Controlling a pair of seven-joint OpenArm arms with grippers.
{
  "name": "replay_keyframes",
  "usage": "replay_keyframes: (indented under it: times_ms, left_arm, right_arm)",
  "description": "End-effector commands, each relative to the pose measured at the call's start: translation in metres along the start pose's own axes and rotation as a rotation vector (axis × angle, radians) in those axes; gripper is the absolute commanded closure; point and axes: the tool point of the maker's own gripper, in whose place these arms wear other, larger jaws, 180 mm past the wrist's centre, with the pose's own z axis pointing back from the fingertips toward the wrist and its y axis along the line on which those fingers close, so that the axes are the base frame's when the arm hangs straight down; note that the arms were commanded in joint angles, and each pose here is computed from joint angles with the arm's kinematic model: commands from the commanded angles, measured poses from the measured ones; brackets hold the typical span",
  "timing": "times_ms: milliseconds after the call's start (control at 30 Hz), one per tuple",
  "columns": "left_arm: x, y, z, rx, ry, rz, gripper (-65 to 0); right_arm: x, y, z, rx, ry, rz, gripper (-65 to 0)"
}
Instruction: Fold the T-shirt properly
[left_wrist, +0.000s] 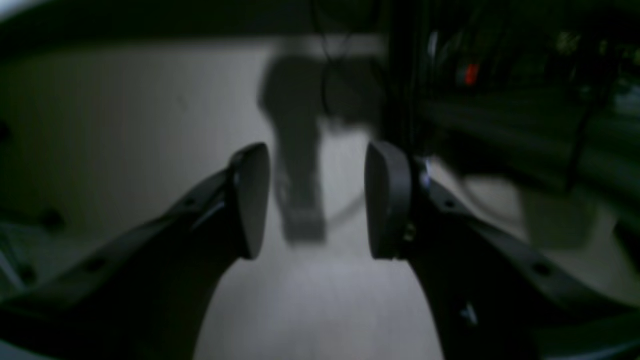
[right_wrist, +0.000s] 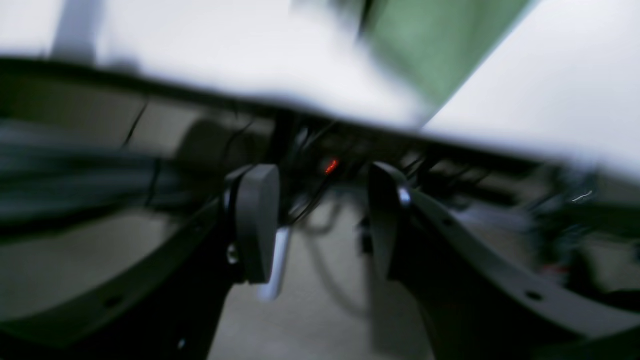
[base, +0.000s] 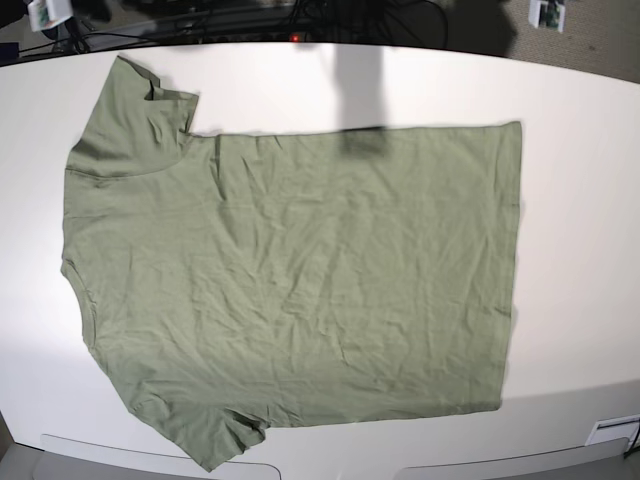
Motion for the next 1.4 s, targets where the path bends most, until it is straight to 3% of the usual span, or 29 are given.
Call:
replay_keyframes:
  times_ms: [0, 133, 233, 367, 433, 533, 667, 767, 933, 1167, 1367]
  left_arm:
    - [0.011, 0.004, 0.007, 0.011, -0.032, -0.030, -30.5]
    - [0.041, 0.011, 0.009, 0.011, -0.148, -0.100, -30.5]
    - [0.063, 0.011, 0.009, -0.020, -0.238, -0.176, -30.5]
    - [0.100, -0.009, 0.009, -0.167, -0.370, -0.374, -30.5]
    - [0.125, -0.021, 0.014, -0.243, -0.484, -0.476, -30.5]
    - [0.160, -0.015, 0.012, -0.195, -0.621, -0.630, -30.5]
    - [0.162, 0.016, -0.024, -0.083, -0.553, -0.719, -30.5]
    - [0.154, 0.026, -0.044, -0.086, -0.537, -0.712, -30.5]
    - [0.131, 0.030, -0.060, -0.105, -0.492, -0.873, -30.5]
    - [0.091, 0.002, -0.069, -0.217, -0.390, -1.238, -30.5]
    - [0.093, 0.002, -0.081, -0.079, -0.346, -1.381, -30.5]
  right_arm:
    - [0.008, 0.001, 0.007, 0.003, -0.018, 0.004, -29.9]
    - [0.047, -0.012, 0.019, -0.046, -0.087, 0.116, -29.9]
    - [0.063, -0.022, 0.023, -0.087, -0.072, 0.262, -29.9]
    - [0.083, -0.033, 0.018, -0.145, -0.061, 0.476, -29.9]
    - [0.100, -0.042, 0.013, -0.183, -0.088, 0.558, -29.9]
    - [0.124, -0.054, 0.008, -0.252, -0.125, 0.650, -29.9]
    - [0.162, -0.055, 0.006, -0.285, -0.259, 0.664, -29.9]
    - [0.188, -0.056, 0.007, -0.312, -0.352, 0.675, -29.9]
    - [0.215, -0.054, 0.010, -0.314, -0.450, 0.656, -29.9]
    - [0.209, -0.053, 0.006, -0.290, -0.401, 0.672, -30.0]
    - [0.197, -0.071, 0.004, -0.382, -0.274, 0.751, -30.0]
